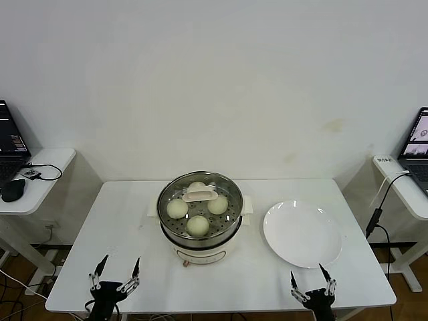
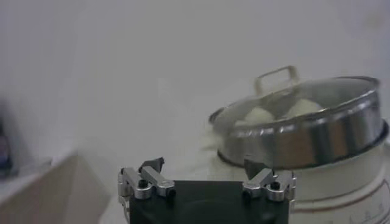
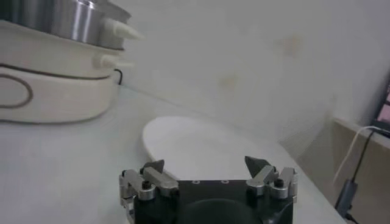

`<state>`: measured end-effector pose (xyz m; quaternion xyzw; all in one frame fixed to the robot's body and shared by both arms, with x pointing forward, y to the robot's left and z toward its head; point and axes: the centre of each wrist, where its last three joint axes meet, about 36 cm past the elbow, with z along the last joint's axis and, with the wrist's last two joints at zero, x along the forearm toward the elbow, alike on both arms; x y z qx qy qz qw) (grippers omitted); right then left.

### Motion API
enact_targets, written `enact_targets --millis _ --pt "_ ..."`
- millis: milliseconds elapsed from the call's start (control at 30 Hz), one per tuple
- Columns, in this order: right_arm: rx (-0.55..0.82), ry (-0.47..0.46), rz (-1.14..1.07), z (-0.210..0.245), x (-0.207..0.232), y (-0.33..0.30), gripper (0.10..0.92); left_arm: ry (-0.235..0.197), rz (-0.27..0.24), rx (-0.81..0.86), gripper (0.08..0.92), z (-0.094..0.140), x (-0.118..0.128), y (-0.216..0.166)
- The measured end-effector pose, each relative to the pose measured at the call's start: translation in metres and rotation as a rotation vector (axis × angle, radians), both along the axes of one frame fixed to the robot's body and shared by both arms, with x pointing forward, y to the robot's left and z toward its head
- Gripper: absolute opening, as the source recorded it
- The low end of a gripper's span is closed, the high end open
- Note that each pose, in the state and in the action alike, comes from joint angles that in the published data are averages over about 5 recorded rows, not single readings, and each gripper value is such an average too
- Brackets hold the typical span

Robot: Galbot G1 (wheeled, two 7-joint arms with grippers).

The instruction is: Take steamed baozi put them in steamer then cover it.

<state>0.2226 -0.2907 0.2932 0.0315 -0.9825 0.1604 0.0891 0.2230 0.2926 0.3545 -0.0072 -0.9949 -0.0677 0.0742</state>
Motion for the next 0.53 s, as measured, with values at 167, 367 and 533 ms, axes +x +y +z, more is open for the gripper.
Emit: enact_targets --millis 167,367,533 --pt "0.022 0.007 0.018 0.003 -0.002 0.005 0.823 0.017 0.027 -0.064 0.823 -0.010 -0.007 0.005" --pt "0.055 0.025 0.043 0.009 -0.005 0.013 0.823 0.020 0.060 -0.107 0.823 -0.017 -0.008 0.011" --pt "0.088 0.037 0.053 0.013 -0.008 0.021 0.823 0.021 0.073 -0.127 0.823 -0.020 -0.008 0.014"
